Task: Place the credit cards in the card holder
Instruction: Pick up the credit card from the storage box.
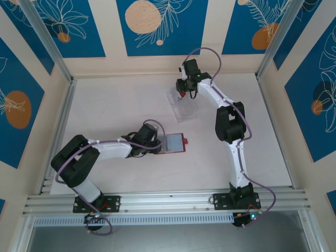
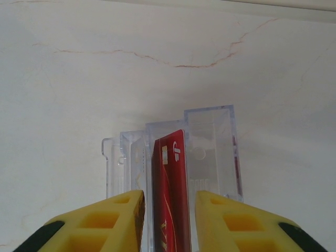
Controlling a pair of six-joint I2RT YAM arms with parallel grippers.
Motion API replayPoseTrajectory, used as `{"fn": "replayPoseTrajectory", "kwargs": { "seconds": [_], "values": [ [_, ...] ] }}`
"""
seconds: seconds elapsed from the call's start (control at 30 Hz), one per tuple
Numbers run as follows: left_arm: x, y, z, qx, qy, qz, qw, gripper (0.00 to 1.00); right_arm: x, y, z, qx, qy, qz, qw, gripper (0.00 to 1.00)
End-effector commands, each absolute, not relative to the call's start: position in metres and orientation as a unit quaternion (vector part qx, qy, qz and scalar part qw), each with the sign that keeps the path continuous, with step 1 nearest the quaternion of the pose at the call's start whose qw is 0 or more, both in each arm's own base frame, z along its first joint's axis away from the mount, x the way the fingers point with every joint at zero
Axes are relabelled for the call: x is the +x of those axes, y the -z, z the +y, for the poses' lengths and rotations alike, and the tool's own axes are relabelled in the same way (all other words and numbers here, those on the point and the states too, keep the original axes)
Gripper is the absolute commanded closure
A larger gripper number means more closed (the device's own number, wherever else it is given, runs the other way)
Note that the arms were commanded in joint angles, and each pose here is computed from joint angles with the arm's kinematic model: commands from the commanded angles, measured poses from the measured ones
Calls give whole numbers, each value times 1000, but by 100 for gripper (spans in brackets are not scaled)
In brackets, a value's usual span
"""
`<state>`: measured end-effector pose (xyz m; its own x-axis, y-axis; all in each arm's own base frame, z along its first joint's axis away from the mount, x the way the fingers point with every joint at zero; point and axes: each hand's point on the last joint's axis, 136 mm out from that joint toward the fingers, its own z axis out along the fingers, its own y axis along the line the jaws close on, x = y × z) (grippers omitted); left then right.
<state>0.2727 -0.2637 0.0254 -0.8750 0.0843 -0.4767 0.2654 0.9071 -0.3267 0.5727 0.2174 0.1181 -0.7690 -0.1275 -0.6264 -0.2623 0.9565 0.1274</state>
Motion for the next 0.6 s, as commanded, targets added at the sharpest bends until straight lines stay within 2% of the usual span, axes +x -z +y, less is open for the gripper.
{"fn": "replayPoseTrajectory", "kwargs": {
  "seconds": [0.0, 0.57],
  "values": [
    [243, 8, -247, 101, 154, 969, 166, 75, 564, -102, 224, -120, -99, 940, 303, 68],
    [243, 8, -248, 99, 158, 968, 168, 76, 553, -121, 226, -136, -111, 937, 302, 68]
  ]
}}
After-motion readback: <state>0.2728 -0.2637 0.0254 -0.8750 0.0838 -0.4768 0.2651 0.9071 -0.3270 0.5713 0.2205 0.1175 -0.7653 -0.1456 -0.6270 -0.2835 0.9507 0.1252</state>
